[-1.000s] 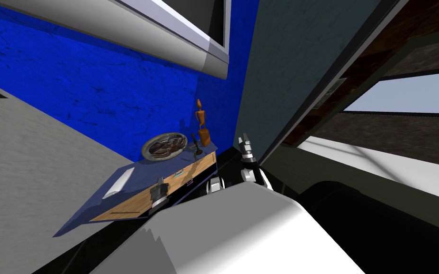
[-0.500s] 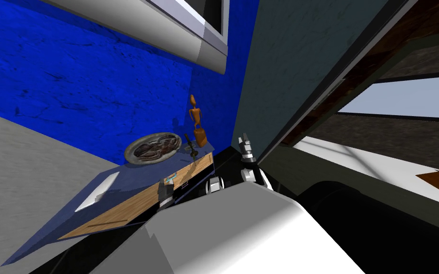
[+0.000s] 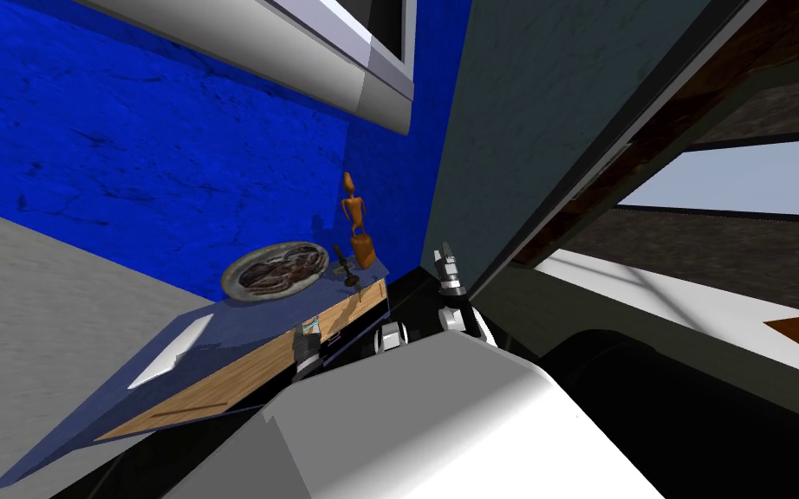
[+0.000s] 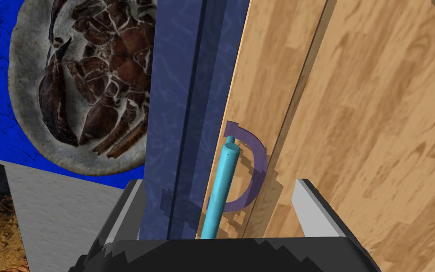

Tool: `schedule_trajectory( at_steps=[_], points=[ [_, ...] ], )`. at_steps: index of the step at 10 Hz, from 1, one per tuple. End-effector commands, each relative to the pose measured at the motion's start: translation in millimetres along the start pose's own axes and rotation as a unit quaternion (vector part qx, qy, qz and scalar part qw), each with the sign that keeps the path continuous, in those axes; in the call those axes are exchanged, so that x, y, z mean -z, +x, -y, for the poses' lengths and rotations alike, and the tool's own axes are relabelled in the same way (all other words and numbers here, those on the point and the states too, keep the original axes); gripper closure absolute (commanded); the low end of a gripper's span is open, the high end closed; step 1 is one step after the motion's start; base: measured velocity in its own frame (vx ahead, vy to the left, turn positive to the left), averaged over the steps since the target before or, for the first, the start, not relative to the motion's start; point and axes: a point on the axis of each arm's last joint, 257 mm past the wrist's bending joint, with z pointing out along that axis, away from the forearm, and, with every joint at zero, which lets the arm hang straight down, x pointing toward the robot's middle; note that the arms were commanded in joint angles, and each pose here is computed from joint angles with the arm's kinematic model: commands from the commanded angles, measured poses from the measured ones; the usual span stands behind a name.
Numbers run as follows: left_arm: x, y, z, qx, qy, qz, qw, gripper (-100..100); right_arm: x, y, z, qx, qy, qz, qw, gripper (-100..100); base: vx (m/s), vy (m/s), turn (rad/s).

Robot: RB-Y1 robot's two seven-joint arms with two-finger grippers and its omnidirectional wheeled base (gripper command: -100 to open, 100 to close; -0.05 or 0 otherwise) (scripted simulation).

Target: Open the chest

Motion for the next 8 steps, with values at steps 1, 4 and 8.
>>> schedule_trajectory(
  at_steps=[1,4,8],
  points=[
    [-6.6,0.6,2.6,0.0,-0.001,-0.001,1.0,-100,0.0,0.0,0.0,0.0,0.0,0.0,1.0,0,-0.002,-0.01,0.012],
    [9.1,0.9,-3.3,0.0,-0.001,0.001,1.0,100,0.0,0.0,0.0,0.0,0.0,0.0,1.0,0,-0.005,0.013,-0.017],
    [-10.6,1.3,3.0,0.0,-0.001,-0.004,1.0,100,-0.1,0.1,-0.1,0.0,0.0,0.0,1.0,0,-0.113,-0.062,0.025]
  ],
)
